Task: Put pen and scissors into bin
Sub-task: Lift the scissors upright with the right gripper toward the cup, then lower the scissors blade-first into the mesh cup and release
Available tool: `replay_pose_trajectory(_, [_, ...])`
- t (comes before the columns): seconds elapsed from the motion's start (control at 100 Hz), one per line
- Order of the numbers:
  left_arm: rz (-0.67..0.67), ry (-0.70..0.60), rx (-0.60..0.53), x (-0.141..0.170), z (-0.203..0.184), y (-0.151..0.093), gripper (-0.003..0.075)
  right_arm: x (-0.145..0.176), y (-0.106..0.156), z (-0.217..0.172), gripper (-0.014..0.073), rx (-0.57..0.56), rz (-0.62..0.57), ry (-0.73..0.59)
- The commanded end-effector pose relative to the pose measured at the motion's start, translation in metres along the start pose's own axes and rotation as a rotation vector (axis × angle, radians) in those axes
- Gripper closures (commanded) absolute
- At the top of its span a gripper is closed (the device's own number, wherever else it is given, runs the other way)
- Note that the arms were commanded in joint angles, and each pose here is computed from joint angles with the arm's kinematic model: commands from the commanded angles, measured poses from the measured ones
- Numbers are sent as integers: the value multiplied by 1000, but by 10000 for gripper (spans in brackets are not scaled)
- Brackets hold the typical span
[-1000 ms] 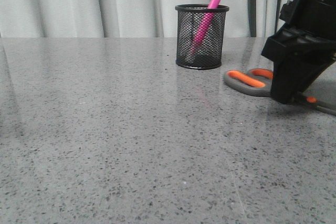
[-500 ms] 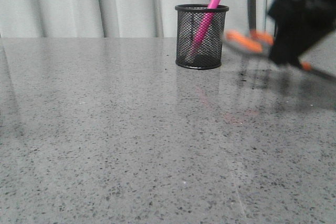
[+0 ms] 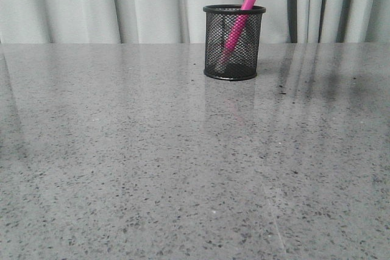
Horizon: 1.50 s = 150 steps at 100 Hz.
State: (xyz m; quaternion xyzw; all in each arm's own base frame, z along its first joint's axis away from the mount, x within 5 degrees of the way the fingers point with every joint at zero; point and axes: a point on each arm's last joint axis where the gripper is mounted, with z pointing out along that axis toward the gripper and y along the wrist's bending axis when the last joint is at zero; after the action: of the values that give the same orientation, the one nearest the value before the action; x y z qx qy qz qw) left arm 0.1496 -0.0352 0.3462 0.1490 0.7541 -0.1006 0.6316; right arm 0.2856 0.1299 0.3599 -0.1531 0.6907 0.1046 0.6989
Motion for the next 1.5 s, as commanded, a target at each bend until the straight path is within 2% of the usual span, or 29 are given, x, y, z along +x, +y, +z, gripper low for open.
replay_pose_trajectory(0.0, [-31, -60, -37, -12, -3, 3, 739, -19, -6, 8, 671, 98, -4, -258])
replay_pose_trajectory(0.29, [-31, -60, -37, -12, -3, 3, 739, -7, -1, 54, 671, 111, 64, -296])
replay_pose_trajectory(0.63, [-31, -60, -37, -12, -3, 3, 739, 27, 4, 86, 671, 108, 62, -221])
replay_pose_trajectory(1.06, [-31, -59, -35, -12, -3, 3, 739, 69, 4, 78, 671, 122, 41, -146])
replay_pose_trajectory(1.49, [-31, -55, -28, -12, -3, 3, 739, 80, 4, 75, 651, 122, 38, -113])
